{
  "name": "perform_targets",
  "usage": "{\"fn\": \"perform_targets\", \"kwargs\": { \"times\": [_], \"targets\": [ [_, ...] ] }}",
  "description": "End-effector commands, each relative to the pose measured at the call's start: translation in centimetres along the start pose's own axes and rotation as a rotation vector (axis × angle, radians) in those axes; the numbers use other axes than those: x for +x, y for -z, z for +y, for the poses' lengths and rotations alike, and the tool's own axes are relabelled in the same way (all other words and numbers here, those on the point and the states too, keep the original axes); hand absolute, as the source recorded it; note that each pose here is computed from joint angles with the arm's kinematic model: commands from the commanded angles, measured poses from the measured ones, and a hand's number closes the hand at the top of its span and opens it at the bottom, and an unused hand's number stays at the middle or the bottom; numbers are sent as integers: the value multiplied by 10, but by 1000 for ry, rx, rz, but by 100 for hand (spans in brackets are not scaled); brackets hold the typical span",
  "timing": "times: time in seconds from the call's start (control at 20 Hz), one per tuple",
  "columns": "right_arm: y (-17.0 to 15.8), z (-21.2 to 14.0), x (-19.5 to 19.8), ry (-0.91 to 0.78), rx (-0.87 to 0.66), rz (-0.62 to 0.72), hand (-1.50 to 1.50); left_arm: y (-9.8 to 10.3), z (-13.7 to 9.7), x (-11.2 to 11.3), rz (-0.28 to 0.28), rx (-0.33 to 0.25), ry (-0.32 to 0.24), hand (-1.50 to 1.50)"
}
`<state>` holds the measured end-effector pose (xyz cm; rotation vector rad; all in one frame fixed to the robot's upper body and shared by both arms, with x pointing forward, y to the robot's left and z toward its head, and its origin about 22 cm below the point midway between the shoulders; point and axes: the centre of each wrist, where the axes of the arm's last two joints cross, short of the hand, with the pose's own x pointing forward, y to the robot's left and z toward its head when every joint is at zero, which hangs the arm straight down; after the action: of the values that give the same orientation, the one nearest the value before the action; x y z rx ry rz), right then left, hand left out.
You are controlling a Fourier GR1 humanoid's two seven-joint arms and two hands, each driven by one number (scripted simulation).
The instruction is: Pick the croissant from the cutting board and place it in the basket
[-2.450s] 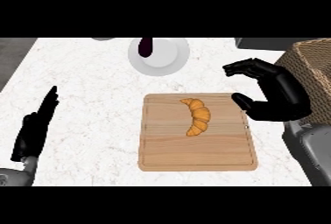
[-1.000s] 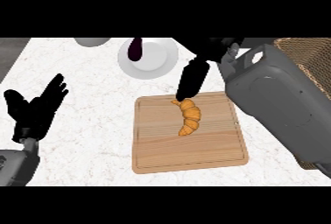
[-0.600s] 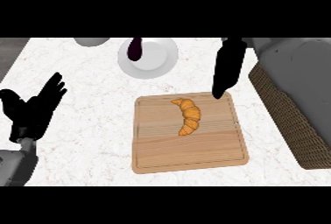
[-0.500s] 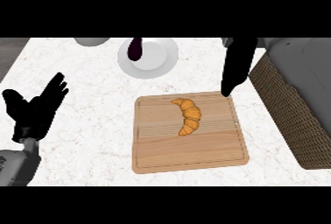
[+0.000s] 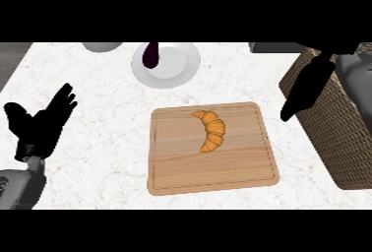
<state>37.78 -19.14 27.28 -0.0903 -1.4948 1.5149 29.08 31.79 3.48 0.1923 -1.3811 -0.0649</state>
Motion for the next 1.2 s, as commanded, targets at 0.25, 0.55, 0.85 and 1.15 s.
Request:
{"fn": "perform_targets", "kwargs": {
  "times": [0.25,0.55,0.85,1.15],
  "targets": [
    [2,87,-61,35,-42,-43,-150,2,0,0,10,-11,13,0],
    [36,135,-67,61,-103,-78,-150,-2,-20,2,-4,13,8,0],
    [83,164,-67,157,-123,-103,-150,10,-8,-3,1,-18,-11,0],
    [99,192,-87,80,-47,-4,-150,8,-11,13,-16,-5,16,0]
  ]
}}
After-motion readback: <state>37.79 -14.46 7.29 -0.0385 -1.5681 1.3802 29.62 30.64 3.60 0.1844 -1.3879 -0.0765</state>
